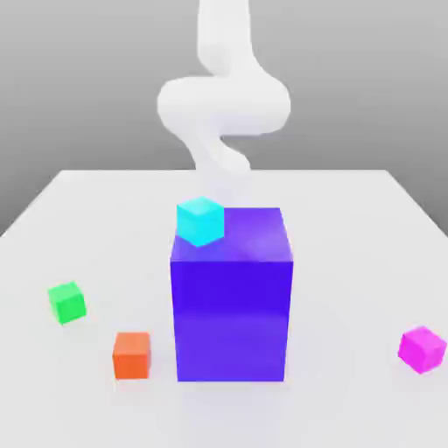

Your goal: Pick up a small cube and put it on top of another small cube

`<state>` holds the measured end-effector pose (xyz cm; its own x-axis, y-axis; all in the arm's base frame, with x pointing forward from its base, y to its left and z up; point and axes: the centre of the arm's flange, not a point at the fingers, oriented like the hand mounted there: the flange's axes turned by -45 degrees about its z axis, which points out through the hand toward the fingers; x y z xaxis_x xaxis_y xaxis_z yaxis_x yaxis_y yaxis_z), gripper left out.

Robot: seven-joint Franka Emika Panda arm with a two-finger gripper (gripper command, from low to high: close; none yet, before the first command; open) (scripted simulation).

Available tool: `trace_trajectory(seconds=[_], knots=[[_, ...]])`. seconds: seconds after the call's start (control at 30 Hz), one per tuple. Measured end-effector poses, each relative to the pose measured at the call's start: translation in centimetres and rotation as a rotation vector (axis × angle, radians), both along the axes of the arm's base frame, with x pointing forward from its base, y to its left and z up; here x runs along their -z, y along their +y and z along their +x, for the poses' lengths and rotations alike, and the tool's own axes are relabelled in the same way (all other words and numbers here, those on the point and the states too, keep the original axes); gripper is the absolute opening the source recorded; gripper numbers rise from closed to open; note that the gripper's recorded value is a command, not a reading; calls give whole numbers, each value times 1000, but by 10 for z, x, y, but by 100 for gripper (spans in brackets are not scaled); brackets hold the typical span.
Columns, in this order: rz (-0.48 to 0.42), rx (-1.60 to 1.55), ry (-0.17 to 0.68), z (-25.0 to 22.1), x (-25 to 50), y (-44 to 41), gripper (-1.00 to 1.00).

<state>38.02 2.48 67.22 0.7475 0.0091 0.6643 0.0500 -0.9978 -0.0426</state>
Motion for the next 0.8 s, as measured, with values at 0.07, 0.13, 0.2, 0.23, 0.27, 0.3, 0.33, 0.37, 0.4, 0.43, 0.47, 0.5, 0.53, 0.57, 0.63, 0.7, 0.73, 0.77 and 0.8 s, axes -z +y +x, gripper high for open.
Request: trace_trajectory(seconds=[0.07, 0.13, 0.2, 0.23, 0.27, 0.3, 0.33, 0.37, 0.4, 0.43, 0.47, 0.5, 0.53, 0.57, 0.63, 0.7, 0.73, 0.77, 0.8], knots=[[20, -49, 64, 24, 35, 25, 0], [32, -94, 125, 42, 70, 51, 0], [39, -135, 186, 56, 106, 78, 0], [39, -155, 217, 60, 125, 93, 0], [38, -174, 247, 64, 143, 107, 0], [36, -192, 277, 66, 162, 122, 0], [32, -210, 307, 67, 182, 136, 0], [27, -227, 337, 67, 201, 150, 0], [20, -244, 366, 66, 221, 164, 0], [11, -260, 395, 63, 240, 178, 0], [1, -275, 424, 60, 260, 192, 0], [-11, -290, 452, 55, 279, 204, 0], [-24, -303, 479, 50, 299, 216, 0], [-41, -324, 506, 41, 318, 231, 0], [-79, -365, 556, 20, 357, 259, 0], [-119, -386, 603, 2, 395, 275, 0], [-139, -391, 625, -7, 413, 280, 0], [-161, -395, 646, -17, 432, 284, 0], [-184, -401, 666, -27, 450, 288, 0]])
